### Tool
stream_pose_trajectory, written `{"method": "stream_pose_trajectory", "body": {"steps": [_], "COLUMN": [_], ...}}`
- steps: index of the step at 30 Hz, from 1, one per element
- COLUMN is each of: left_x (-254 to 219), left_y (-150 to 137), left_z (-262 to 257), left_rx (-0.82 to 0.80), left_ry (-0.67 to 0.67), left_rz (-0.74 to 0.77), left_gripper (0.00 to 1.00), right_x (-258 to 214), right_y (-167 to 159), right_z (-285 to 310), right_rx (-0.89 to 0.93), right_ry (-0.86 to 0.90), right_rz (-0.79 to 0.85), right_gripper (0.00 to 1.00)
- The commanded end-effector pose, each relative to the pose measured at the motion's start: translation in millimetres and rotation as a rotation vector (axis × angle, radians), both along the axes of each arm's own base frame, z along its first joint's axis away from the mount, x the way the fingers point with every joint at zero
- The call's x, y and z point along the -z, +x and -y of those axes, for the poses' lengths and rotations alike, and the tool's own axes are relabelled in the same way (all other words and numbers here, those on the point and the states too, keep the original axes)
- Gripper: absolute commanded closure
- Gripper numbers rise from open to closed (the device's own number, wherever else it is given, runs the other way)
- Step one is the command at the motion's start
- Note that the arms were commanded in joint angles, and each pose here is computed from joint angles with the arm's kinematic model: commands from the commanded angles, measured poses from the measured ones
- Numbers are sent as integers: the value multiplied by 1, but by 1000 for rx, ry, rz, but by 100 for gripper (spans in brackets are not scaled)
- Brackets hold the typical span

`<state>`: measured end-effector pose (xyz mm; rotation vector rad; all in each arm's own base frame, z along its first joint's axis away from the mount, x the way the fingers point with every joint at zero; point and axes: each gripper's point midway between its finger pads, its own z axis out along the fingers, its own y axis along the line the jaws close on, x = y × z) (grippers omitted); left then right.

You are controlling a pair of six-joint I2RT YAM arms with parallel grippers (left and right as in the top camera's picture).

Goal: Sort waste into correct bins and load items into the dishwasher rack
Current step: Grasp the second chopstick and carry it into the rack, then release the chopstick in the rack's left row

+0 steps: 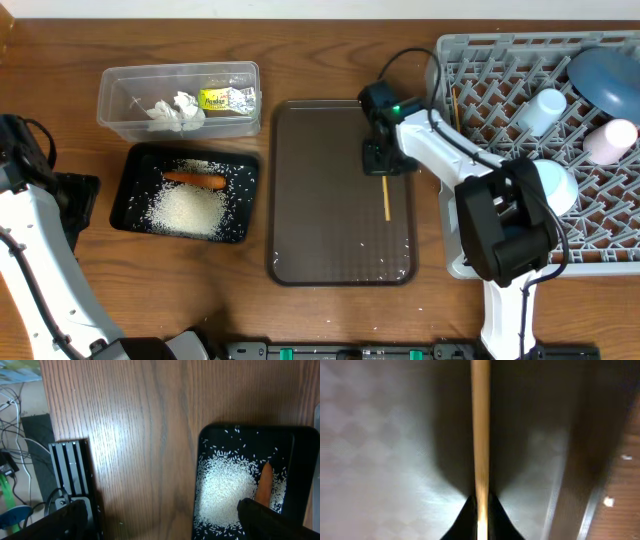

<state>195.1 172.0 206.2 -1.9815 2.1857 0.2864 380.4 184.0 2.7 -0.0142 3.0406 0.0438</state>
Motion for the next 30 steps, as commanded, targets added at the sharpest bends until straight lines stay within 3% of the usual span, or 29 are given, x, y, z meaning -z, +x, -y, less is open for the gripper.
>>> {"method": "stream_pose_trajectory", "body": {"steps": [1,5,10,18,22,30], "left_x": [0,0,0,0,0,0], "left_y": [-1,-1,-1,-1,-1,-1], "left_z": [-1,-1,-1,-1,-1,-1], "left_rx": [1,1,1,1,1,1], "left_ry": [1,1,1,1,1,1], "left_rz": [-9,-9,-9,-9,-9,-9], "left_gripper": [2,2,2,2,2,2], "right_x": [1,-22,-94,-210,-214,-153], "right_y": [-3,11,42,70,65,60], "right_z": [-8,-14,-4,78,123,143], "right_rx": [-9,-13,-32,-44,-42,-59], "right_ry": [14,79,182,175,139,142], "right_rz": [-9,2,63,244,225,130], "right_gripper": [99,99,99,99,99,99]}}
